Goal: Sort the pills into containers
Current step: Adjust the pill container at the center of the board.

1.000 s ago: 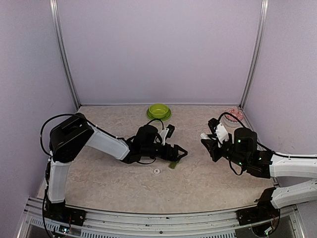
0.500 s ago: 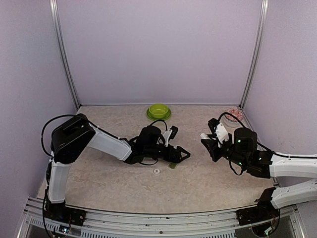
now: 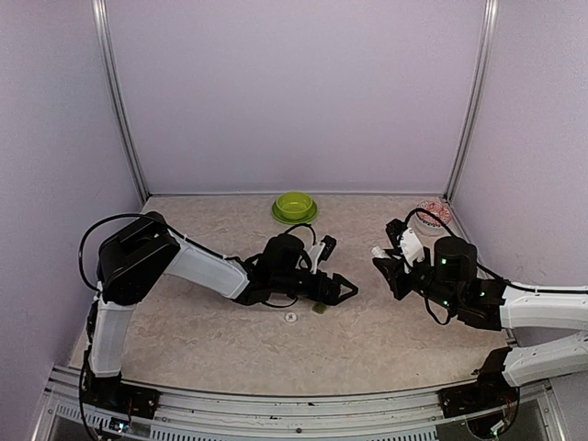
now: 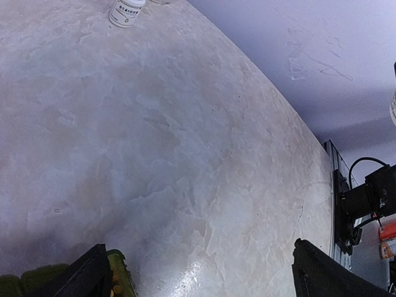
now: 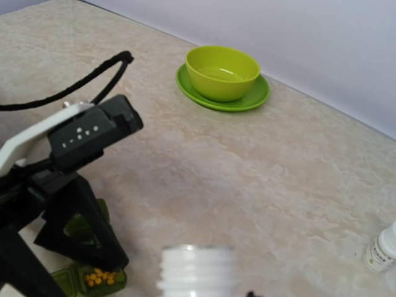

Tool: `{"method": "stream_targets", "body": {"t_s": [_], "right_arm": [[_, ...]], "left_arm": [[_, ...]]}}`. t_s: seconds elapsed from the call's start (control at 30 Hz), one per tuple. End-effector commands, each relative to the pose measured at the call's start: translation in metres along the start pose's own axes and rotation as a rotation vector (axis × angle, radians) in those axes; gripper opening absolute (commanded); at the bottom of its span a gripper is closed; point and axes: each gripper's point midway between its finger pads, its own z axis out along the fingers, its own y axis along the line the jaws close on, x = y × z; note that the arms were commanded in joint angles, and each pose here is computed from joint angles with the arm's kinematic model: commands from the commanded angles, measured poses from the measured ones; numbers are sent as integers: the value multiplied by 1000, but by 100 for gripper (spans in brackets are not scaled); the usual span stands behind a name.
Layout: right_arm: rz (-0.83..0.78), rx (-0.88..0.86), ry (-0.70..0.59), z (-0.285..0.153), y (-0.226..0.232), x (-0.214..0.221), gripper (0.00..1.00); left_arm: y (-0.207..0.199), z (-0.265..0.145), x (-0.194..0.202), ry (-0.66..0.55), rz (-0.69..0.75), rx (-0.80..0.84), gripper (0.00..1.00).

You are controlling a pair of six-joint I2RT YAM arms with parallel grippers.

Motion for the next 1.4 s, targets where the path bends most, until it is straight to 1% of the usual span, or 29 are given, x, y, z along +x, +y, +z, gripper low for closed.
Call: {"method": "stream_targets", "body": {"t_s": [0.0,0.17,0.43,0.8,1.37], "right_arm": [[3,14,-12,0,-3,-3,18],[2,13,-16,0,-3,-4,18],[1,9,-16,0,-2,-4,18],[-1,5,-18,0,-2,-5,18],[1,6,-15,0,-2,-4,18]], "left_arm": [[-10,-5,-6,-10,18,21,99],[-14,-5,-14,-4,30,11,99],[9,-1,0,37,16,-96,99],[15,1,6,62,63,-161,99],[14,-6,-4,16,94,-192,99]]}}
